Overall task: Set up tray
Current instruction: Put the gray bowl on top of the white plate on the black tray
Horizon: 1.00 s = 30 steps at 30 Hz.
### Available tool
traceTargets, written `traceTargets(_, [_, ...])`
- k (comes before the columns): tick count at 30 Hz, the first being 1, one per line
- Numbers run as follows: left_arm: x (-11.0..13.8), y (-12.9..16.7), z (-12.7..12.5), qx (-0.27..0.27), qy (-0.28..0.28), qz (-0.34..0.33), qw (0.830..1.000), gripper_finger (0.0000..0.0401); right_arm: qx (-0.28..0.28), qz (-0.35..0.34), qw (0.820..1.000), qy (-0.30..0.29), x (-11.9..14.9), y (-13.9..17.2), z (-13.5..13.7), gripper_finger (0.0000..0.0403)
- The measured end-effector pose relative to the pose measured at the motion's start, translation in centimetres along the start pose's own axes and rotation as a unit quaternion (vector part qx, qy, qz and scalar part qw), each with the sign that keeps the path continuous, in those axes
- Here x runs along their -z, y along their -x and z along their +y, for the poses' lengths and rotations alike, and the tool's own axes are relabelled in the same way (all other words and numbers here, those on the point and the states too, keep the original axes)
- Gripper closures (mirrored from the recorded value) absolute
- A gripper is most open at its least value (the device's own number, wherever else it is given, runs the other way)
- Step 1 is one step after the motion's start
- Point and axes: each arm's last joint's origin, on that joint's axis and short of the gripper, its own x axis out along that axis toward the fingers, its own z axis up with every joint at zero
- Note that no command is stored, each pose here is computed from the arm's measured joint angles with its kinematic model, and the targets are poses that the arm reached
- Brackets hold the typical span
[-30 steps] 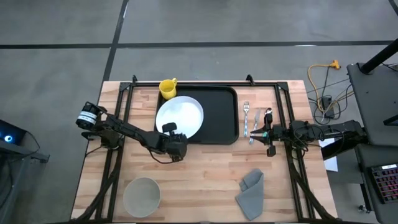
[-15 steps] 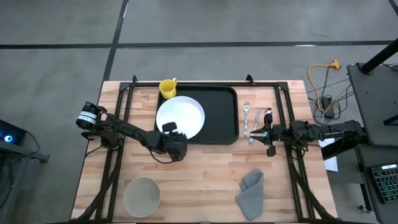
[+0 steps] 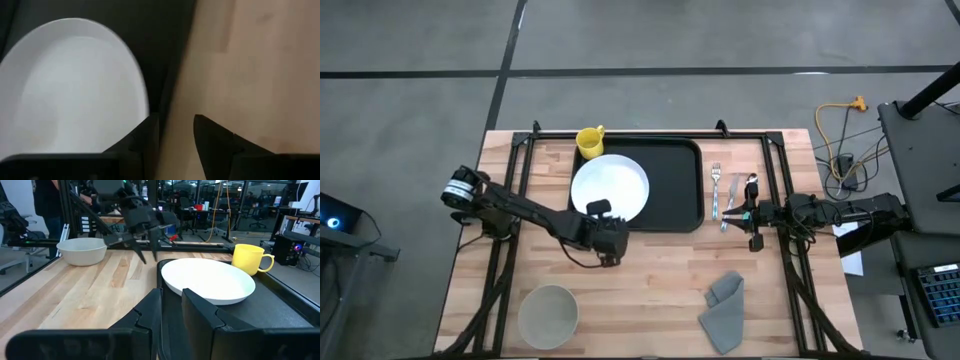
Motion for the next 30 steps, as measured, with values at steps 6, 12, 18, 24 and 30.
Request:
traceTargets(6, [-0.3, 1.7, -1.6, 0.044, 0.007, 0.007, 0.999, 0.0297, 0.000, 0.000, 1.000, 0.000, 0.0, 0.0, 0.0, 0.0327])
traceTargets(12, [-0.4, 3.2, -3.0, 0.062, 0.002, -0.004, 0.998, 0.0296, 0.000, 0.000, 1.000, 0.000, 0.0, 0.0, 0.0, 0.0324])
traceTargets(18, [0.1, 3.9, -4.2, 0.074, -0.009, -0.008, 0.997, 0.0296, 0.000, 0.000, 1.000, 0.000, 0.0, 0.0, 0.0, 0.0332])
traceTargets(24, [0.7, 4.5, -5.3, 0.126, 0.035, 0.019, 0.991, 0.0296, 0.000, 0.000, 1.000, 0.000, 0.0, 0.0, 0.0, 0.0333])
traceTargets(30, [1.6, 5.4, -6.7, 0.151, 0.050, 0.030, 0.987, 0.0296, 0.000, 0.000, 1.000, 0.000, 0.0, 0.0, 0.0, 0.0325])
